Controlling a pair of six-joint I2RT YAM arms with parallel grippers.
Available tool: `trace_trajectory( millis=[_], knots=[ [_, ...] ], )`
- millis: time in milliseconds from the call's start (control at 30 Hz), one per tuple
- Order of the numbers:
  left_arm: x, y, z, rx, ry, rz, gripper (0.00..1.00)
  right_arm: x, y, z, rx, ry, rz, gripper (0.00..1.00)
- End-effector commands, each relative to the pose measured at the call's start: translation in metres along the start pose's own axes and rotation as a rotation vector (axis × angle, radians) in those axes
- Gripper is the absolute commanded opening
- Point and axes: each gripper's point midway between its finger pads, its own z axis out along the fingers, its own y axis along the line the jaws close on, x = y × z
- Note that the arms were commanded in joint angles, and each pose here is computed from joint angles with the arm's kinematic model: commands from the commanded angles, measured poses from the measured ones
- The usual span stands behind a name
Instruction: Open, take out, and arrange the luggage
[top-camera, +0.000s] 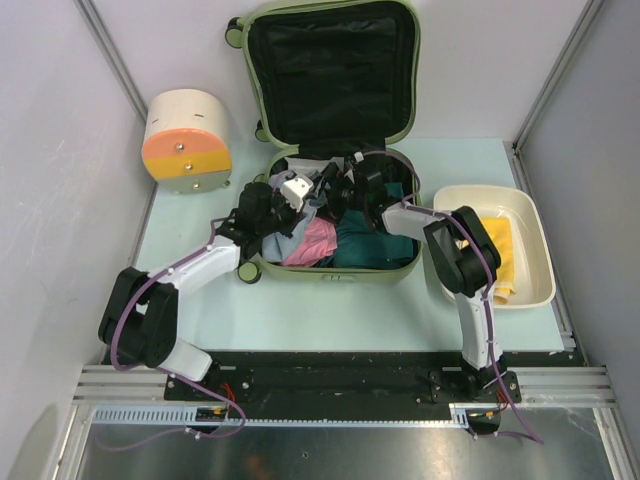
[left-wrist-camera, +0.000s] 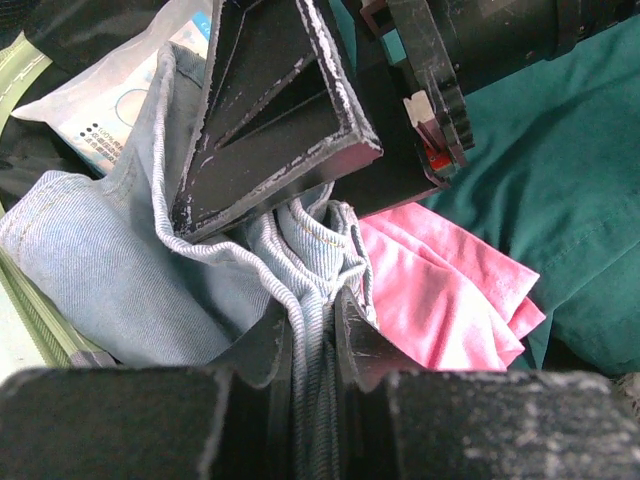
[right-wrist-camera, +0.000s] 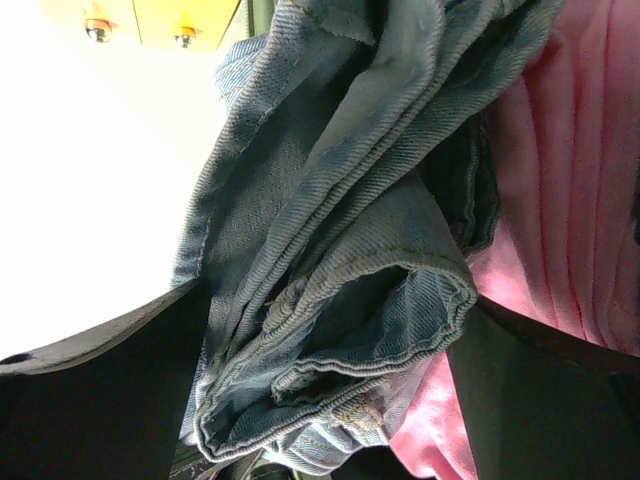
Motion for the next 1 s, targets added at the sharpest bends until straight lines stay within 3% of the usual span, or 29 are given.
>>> trace_trajectory(
  millis=[0, 367, 767, 800, 833, 900, 933, 967],
  knots=[
    [-0.015, -0.004, 0.0, 0.048, -0.058, -0.007, 0.0, -0.012, 0.067, -0.017, -0.198, -0.073, -0.098, 1.0],
    [-0.016, -0.002, 0.001, 0.078, -0.066, -0.044, 0.0, 0.001, 0.076, -0.022, -0.244, -0.049, -0.153, 1.0],
    [-0.014, -0.005, 0.001, 0.074, -0.059, 0.043, 0.0, -0.009, 0.022, 0.006, -0.06, -0.059, -0.032, 0.99],
    [-0.015, -0.005, 0.0, 0.067, -0.062, 0.059, 0.0, -0.007, 0.022, 0.007, -0.061, -0.038, -0.03, 0.93],
    [-0.014, -0.004, 0.0, 0.054, -0.054, 0.065, 0.0, -0.006, 0.018, 0.011, -0.057, -0.021, -0.01, 0.8],
    [-0.018, -0.002, -0.001, 0.041, -0.059, 0.066, 0.0, -0.009, 0.026, 0.013, -0.065, -0.001, -0.01, 0.64],
    [-0.017, -0.001, -0.002, 0.038, -0.049, 0.062, 0.01, -0.008, 0.023, 0.014, -0.046, 0.014, -0.015, 0.46],
    [-0.019, 0.0, -0.003, 0.033, -0.048, 0.062, 0.03, -0.009, 0.028, 0.013, -0.053, 0.015, -0.024, 0.36]
  ],
)
